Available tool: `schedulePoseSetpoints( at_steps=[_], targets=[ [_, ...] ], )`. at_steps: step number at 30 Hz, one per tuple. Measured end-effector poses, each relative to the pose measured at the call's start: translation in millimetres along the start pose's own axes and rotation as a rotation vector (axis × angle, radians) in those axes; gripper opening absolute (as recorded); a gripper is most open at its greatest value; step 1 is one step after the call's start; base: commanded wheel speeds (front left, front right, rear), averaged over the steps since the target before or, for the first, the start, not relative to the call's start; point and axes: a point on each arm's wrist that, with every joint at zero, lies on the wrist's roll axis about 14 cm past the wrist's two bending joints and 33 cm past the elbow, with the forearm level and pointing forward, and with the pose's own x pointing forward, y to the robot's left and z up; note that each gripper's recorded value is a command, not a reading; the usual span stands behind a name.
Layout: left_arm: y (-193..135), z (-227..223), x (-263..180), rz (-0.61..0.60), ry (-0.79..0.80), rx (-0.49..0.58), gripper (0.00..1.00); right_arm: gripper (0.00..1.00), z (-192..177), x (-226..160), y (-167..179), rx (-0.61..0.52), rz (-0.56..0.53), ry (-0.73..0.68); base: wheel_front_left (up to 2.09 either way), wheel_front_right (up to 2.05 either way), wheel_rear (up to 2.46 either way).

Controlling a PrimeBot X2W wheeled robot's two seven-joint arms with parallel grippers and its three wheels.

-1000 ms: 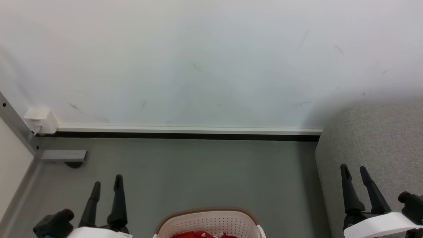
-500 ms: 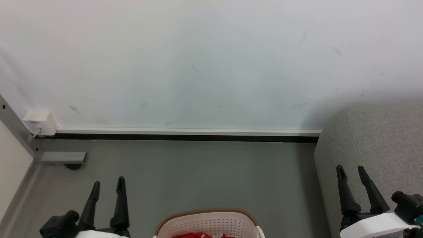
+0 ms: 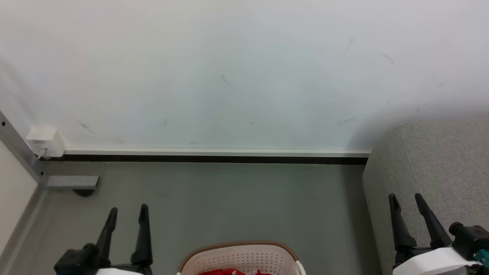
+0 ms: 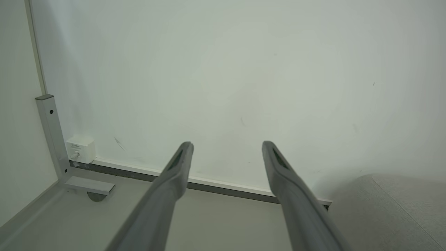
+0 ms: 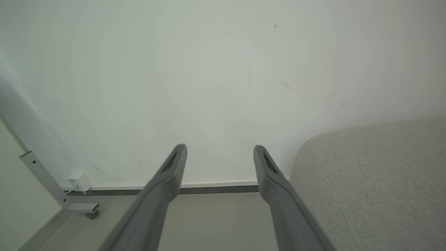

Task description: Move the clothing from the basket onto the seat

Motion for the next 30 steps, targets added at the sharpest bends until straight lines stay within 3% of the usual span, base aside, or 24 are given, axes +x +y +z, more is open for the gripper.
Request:
schedulePoseSetpoints(
  at_steps=[16, 30],
  targets=[
    [-11, 5, -1, -0.046, -0.033, 0.108, 1.00, 1.00, 1, 3, 10, -0.108, 0.040, -0.001, 0.00, 0.00, 0.00],
    [-14, 6, 0, -0.062, -0.042, 0.149, 1.00, 1.00, 2, 4, 13, -0.116, 0.045, -0.011, 0.00, 0.00, 0.00]
  ],
)
